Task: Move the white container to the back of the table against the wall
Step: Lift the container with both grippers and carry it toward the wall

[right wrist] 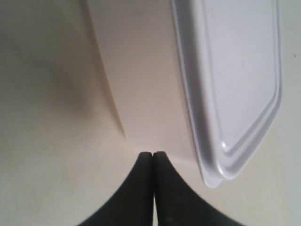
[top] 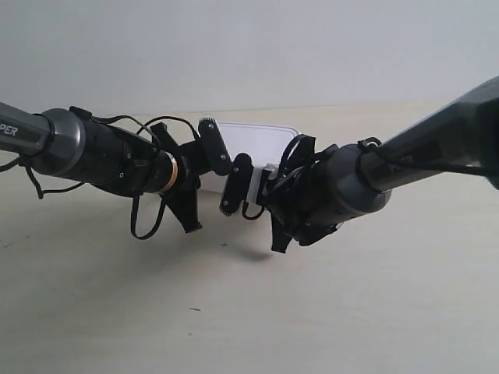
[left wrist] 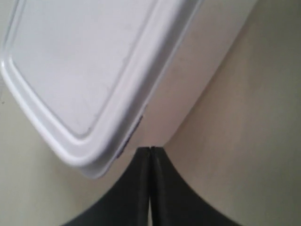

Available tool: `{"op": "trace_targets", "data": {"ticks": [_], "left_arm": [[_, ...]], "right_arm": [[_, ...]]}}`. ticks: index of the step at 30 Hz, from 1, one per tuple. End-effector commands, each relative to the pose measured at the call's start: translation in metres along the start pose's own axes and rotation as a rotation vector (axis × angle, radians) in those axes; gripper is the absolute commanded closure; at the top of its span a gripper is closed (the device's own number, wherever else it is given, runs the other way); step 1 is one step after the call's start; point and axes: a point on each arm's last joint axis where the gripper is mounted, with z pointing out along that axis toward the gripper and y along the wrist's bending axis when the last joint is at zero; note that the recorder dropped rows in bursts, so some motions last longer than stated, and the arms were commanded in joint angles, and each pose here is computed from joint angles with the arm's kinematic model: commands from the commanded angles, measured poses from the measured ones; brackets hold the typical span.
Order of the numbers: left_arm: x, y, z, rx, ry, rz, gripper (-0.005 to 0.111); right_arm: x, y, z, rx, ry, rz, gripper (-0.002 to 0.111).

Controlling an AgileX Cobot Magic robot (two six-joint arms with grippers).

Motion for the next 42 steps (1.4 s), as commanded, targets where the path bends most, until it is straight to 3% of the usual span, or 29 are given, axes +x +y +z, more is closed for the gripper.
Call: {"op": "trace_targets", "data": {"ticks": [1, 12, 19, 28, 33, 42], "left_arm": [[-0.011, 0.013, -0.002, -0.010, -0.058, -0.082, 0.107], [0.009, 0.041, 0.005, 0.002, -0.100, -0.190, 0.107], [0.009, 0.042, 0.019, 0.035, -0.133, -0.233, 0.107], [-0.004, 0.039, 0.019, 0.135, -0.251, -0.413, 0.107], [-0.004, 0.039, 0.019, 0.171, -0.270, -0.514, 0.107], [-0.011, 0.038, 0.015, 0.272, -0.380, -0.606, 0.107]], "right_arm": [[-0.013, -0.006, 0.005, 0.012, -0.051, 0.026, 0.108], [-0.013, -0.026, 0.026, 0.050, -0.043, 0.130, 0.108], [-0.003, -0.035, 0.036, 0.010, -0.051, 0.205, 0.108], [-0.010, -0.043, 0.040, -0.041, -0.112, 0.268, 0.108], [-0.013, -0.057, 0.043, -0.020, -0.129, 0.404, 0.108], [0.004, -0.068, 0.055, -0.120, -0.150, 0.584, 0.108]]}}
